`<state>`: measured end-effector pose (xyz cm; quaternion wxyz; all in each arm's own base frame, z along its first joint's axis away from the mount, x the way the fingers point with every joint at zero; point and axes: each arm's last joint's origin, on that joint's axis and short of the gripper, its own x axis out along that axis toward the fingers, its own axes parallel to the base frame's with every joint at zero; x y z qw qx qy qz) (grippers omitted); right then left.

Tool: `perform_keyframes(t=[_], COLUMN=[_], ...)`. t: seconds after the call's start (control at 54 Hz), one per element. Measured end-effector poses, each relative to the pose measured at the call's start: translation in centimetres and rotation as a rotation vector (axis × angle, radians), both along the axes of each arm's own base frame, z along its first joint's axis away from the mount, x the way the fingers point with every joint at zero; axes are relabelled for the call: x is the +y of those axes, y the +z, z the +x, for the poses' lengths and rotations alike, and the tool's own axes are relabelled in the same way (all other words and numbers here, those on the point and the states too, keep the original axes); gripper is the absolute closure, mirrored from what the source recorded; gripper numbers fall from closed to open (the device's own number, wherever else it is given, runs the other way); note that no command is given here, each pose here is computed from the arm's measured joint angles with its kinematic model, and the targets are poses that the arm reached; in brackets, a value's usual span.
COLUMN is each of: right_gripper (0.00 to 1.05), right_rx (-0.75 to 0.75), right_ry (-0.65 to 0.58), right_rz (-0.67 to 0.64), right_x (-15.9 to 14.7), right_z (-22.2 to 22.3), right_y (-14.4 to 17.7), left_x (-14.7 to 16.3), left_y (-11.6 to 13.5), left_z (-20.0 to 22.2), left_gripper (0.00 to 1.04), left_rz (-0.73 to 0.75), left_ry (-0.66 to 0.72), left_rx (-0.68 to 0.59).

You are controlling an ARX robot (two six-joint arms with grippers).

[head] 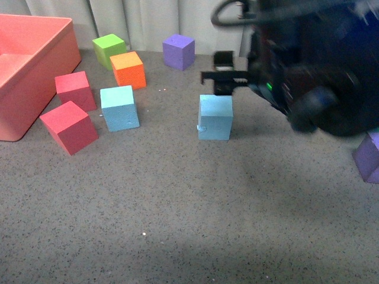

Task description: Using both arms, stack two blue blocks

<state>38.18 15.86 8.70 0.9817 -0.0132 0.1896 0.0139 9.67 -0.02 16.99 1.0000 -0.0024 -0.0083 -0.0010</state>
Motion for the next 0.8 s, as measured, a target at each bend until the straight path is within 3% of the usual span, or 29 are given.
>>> perform_keyframes(t=[0.074,0.185,0.407,0.796], right_gripper=[0.47,0.68,1.04,1.04], right_rx=[-0.184,-0.393,-0.361,-0.359], right_ry=[-0.011,-0.032,-0.024,-0.028], right_rz=[0.018,0.053,0.024,0.023], right_x=[-2.7,-6.5,-10.3,-13.5], right_z=[-2.5,-6.0,-11.4,-17.5], right_y=[0.4,4.4,4.9,6.1], left_x=[0.0,0.0,0.0,0.0], left_y=[0.0,0.0,0.0,0.0], left_z=[0.0,0.0,0.0,0.0], left_gripper=[0.07,0.07,0.07,0.07], left_rz=[0.000,0.000,0.000,0.000], left_ry=[0.002,0.001,0.001,0.001], left_rx=[0.000,0.000,0.000,0.000])
